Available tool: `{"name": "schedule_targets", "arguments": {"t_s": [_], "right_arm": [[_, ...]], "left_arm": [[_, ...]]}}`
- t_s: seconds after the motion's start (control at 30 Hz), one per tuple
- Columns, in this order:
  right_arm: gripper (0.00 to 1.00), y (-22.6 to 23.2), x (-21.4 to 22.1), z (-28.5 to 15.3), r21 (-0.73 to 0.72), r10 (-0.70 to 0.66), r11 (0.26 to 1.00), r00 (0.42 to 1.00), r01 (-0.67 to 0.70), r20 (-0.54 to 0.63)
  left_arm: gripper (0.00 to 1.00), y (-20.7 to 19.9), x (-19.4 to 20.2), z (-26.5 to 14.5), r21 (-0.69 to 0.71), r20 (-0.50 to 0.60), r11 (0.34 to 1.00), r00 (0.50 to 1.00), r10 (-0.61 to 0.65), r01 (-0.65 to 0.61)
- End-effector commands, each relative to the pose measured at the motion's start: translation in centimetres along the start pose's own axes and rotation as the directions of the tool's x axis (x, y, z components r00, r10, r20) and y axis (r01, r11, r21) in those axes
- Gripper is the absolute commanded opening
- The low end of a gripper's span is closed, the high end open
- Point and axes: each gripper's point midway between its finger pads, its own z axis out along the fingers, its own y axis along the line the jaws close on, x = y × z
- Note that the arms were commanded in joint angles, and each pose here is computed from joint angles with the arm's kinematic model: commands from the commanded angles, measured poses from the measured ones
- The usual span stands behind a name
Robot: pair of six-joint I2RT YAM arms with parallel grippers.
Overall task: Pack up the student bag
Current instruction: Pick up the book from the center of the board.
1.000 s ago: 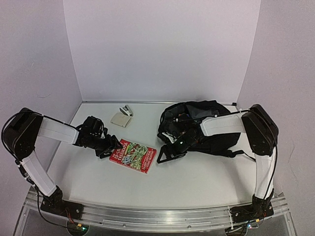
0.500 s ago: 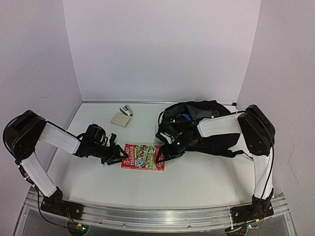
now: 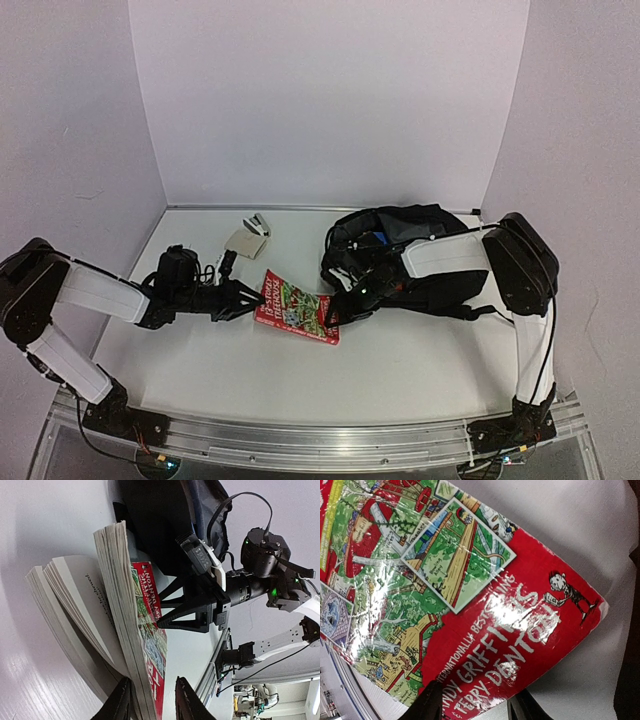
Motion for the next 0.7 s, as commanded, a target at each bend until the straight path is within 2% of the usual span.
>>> {"name": "schedule_targets", "arguments": {"t_s": [0.0,0.07,0.17,0.23,0.27,0.43,0.6,0.67], "right_arm": [[0.44,1.4,0.0,0.7,-0.045,-0.037,0.998,0.999,0.037,0.000],[0.44,1.4,-0.1,0.7,-0.045,-0.038,0.998,0.999,0.038,0.002],[0.44,1.6,-0.1,0.5,-0.045,-0.040,0.998,0.999,0.041,0.005],[0.47,1.7,-0.2,0.2,-0.047,-0.044,0.998,0.999,0.044,0.010],[0.52,2.0,-0.5,-0.2,-0.050,-0.048,0.998,0.999,0.049,0.021],[0.83,4.1,-2.6,-4.1,-0.130,-0.049,0.990,0.994,0.062,0.098],[0.96,5.6,-4.1,-8.8,-0.246,0.020,0.969,0.987,0.020,0.159],[0.98,5.5,-4.6,-10.6,-0.306,0.086,0.952,0.982,-0.032,0.167]], "left_arm": [[0.34,-0.7,-0.4,1.9,0.053,-0.030,0.999,1.000,-0.002,0.004],[0.29,0.0,-0.3,2.3,0.040,-0.037,0.999,0.999,-0.029,0.031],[0.14,0.1,-0.3,2.2,0.034,-0.027,0.999,0.999,-0.040,0.041],[0.04,-0.3,-0.4,1.8,0.032,-0.017,0.999,0.999,-0.034,0.035],[0.01,-0.5,-0.6,1.6,0.028,-0.014,0.999,0.999,-0.029,0.030],[0.00,-3.0,-2.4,-0.2,0.037,0.054,0.999,0.998,0.011,-0.014],[0.00,-7.1,-5.5,-2.5,0.117,0.162,0.991,0.986,0.038,-0.058],[0.00,-8.4,-6.6,-3.5,0.150,0.199,0.986,0.979,0.041,-0.072]]}}
